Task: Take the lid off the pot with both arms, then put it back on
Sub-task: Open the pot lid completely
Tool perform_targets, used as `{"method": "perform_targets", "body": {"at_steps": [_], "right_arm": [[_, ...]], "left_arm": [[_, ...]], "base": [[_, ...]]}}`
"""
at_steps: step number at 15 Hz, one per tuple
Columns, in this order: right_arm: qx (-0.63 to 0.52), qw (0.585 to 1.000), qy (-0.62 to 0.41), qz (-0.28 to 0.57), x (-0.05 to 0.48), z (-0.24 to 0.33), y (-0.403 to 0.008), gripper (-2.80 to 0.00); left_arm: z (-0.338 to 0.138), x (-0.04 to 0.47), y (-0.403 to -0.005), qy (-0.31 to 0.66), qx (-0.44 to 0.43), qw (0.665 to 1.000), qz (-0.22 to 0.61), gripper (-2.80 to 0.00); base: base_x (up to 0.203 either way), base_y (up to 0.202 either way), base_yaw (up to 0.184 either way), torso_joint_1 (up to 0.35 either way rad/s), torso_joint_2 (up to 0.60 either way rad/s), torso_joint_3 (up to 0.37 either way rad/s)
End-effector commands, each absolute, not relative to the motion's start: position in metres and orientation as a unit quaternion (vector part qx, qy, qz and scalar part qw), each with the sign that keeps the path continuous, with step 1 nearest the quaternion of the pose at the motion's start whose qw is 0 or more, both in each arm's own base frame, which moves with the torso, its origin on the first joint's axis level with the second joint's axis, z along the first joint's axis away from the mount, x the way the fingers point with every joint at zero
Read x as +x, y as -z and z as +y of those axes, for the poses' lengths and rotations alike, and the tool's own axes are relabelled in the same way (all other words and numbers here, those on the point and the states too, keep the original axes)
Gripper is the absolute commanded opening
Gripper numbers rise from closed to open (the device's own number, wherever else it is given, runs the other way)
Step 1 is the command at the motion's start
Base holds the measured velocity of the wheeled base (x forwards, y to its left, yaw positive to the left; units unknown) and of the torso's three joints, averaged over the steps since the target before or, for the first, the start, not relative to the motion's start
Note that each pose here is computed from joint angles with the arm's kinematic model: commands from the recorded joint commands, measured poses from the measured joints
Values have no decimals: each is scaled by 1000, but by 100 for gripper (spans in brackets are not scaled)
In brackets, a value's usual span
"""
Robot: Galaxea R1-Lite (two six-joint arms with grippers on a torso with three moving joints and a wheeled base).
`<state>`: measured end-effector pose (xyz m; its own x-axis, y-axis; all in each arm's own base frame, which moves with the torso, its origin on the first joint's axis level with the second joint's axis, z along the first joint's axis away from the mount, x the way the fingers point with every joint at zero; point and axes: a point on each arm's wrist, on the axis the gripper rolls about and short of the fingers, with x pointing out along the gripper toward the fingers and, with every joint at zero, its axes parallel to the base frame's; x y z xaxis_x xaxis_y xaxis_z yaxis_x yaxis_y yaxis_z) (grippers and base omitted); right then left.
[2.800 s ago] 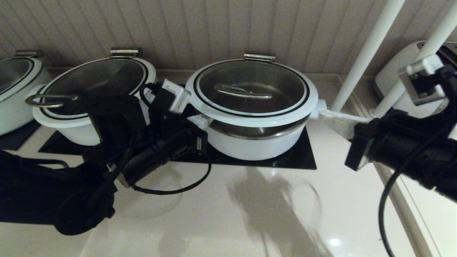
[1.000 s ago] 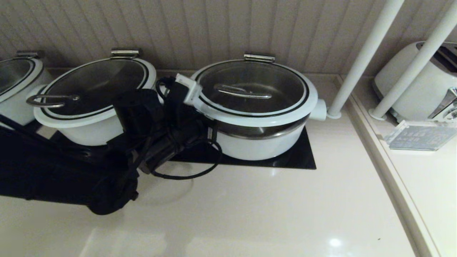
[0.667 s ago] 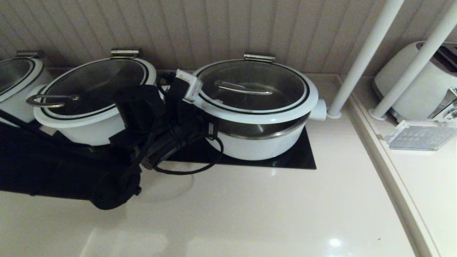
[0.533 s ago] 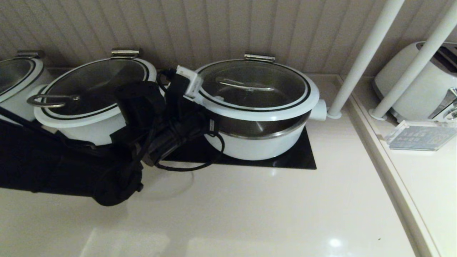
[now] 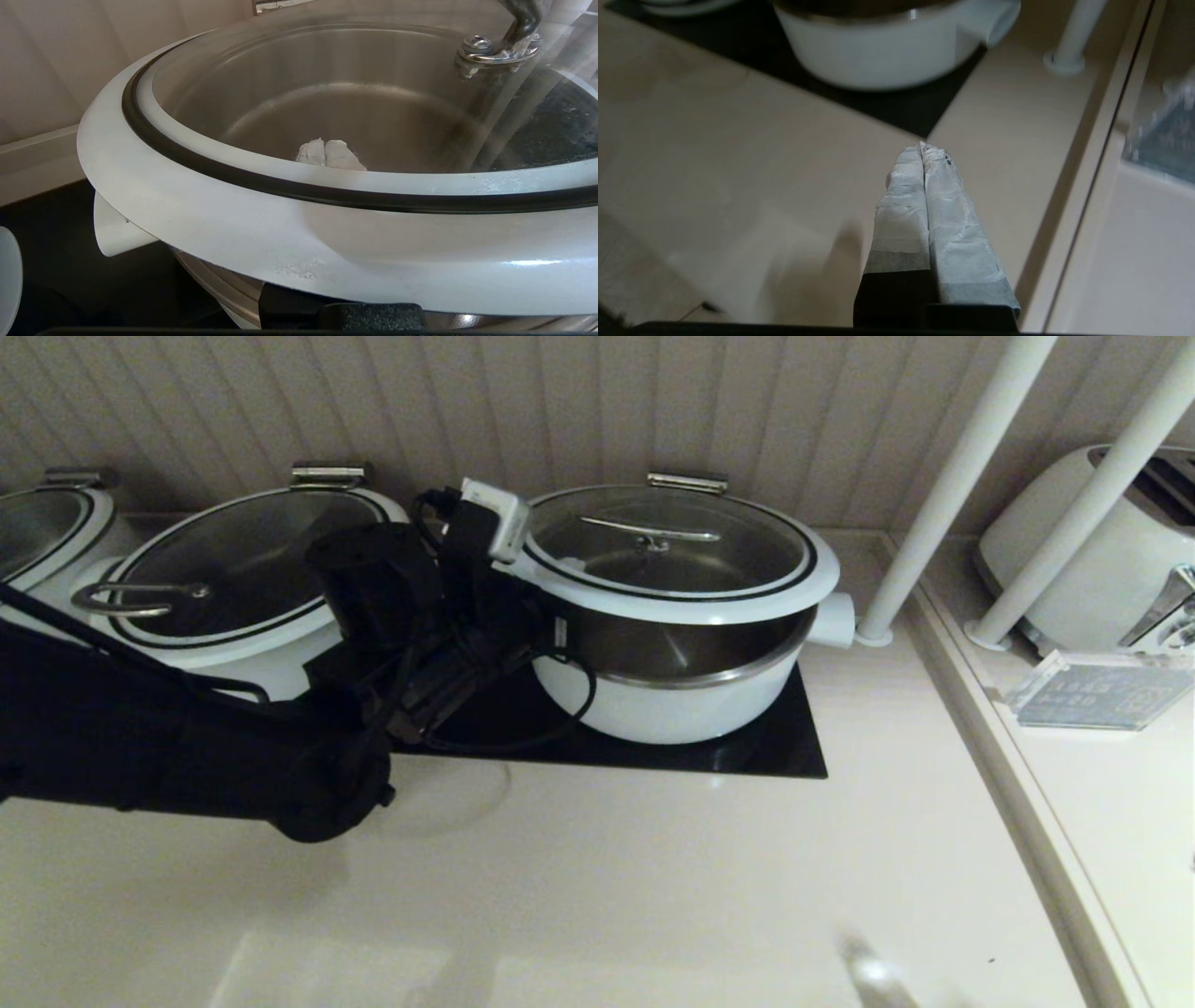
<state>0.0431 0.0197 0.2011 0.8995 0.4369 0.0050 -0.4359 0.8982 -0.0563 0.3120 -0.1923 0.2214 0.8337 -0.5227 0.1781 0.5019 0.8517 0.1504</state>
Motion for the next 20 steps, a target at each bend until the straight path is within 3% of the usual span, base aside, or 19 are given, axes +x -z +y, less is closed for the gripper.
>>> {"method": "perform_targets", "body": {"at_steps": [1,8,20], "right_arm": [[-32,974,-226,12,82,37,-210,-280],[-36,956,-289,-27,158,74,-235,-280],[-41,922,-383,-28,184,118,-228,-280]], "left_arm": [[-193,313,-222,266,48,956,-110,-280],[-197,319,-240,262,39,954,-143,-280],[-192,312,-272,253,27,949,-188,-280]], "base": [[0,0,0,0,0,0],[0,0,0,0,0,0],[0,0,0,0,0,0]]}}
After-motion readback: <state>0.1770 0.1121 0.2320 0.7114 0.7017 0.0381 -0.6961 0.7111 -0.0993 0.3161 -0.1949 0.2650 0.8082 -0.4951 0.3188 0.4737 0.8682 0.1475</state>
